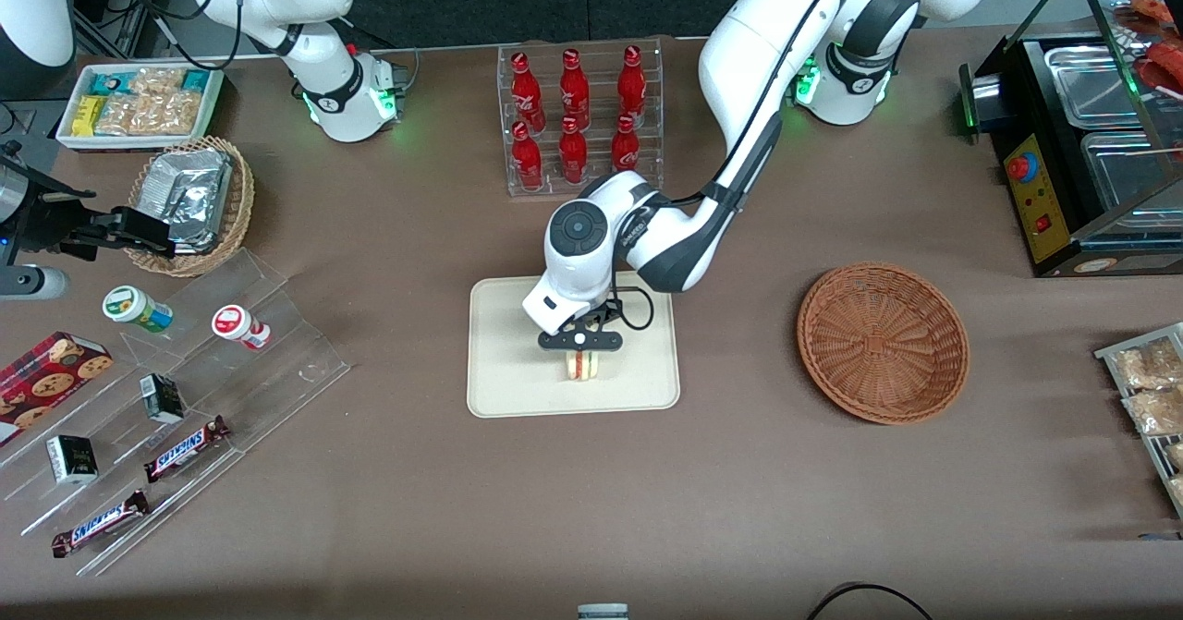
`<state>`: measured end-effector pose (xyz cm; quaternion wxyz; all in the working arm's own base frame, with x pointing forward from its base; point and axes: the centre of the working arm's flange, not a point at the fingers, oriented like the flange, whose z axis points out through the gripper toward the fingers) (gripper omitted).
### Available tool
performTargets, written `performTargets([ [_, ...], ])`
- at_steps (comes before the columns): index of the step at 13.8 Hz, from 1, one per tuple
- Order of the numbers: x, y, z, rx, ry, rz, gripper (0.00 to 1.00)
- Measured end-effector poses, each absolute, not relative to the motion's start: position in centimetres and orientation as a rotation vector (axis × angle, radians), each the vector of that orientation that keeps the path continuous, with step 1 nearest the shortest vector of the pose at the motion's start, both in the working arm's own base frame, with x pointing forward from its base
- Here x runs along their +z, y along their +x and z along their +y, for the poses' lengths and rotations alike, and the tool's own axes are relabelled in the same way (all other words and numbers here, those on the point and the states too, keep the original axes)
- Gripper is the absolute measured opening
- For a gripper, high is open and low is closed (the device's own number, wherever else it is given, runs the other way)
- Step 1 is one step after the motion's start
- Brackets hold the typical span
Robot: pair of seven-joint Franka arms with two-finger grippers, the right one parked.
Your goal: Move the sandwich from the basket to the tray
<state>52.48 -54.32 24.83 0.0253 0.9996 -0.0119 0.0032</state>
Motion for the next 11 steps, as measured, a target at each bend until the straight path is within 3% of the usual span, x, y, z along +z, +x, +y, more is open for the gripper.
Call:
performTargets([
  [2,24.6,52.4,-54.3,0.006,3.093,-0.045,0.19],
  [6,25.1,52.7,-54.5,0.019,3.085,-0.046,0.58],
  [10,29.2,54.2,-52.7,0.022,3.096,-0.003,0.98],
  [11,30.8,54.9,-51.2,0.018,3.103,0.015,1.0],
])
